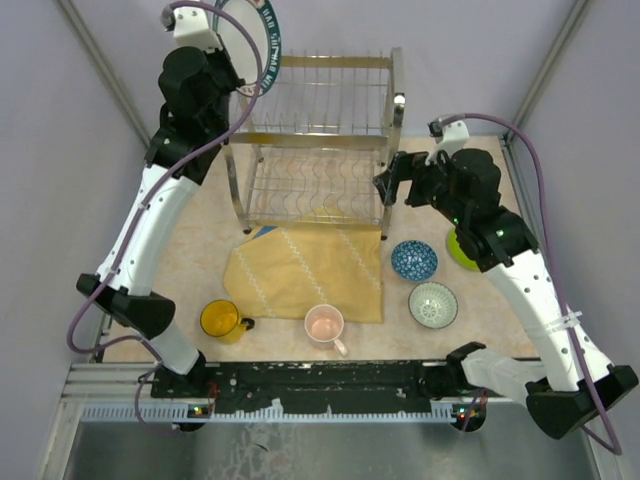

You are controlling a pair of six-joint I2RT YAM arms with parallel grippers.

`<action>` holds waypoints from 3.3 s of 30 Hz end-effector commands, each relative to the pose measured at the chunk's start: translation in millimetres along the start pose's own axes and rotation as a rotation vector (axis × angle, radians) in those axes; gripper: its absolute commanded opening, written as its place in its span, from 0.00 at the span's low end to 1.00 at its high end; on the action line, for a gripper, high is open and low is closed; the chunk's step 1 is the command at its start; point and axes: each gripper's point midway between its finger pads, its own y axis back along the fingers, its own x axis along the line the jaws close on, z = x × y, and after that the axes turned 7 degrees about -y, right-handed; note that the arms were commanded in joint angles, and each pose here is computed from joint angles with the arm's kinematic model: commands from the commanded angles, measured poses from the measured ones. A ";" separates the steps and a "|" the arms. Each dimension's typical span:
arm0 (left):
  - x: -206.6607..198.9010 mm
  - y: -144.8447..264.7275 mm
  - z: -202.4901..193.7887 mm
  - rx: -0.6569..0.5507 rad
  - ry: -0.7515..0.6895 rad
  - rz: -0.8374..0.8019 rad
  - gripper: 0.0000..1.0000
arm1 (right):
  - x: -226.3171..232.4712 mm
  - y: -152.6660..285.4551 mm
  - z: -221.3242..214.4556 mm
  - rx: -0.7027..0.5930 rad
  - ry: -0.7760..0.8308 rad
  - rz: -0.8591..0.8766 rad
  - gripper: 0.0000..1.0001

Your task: Load the mixed dishes into the dish rack

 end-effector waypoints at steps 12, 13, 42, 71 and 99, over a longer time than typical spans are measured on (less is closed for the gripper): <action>-14.8 -3.8 17.9 -0.098 -0.088 0.135 0.00 | 0.6 -2.1 31.4 -0.102 0.045 -0.007 1.00; -14.8 -3.8 15.9 -0.095 -0.097 0.136 0.00 | -0.1 -2.6 30.5 -0.101 0.045 -0.009 1.00; -10.3 5.4 -41.2 0.036 -0.183 0.130 0.00 | -9.1 -4.8 21.9 -0.092 0.027 -0.015 1.00; -2.1 9.9 -16.3 0.017 -0.177 0.149 0.68 | -136.6 -13.1 -30.4 0.022 -0.229 -0.345 1.00; -38.5 -13.3 4.8 0.004 -0.039 -0.094 0.84 | -300.1 30.4 -204.6 0.112 -0.949 -0.816 0.90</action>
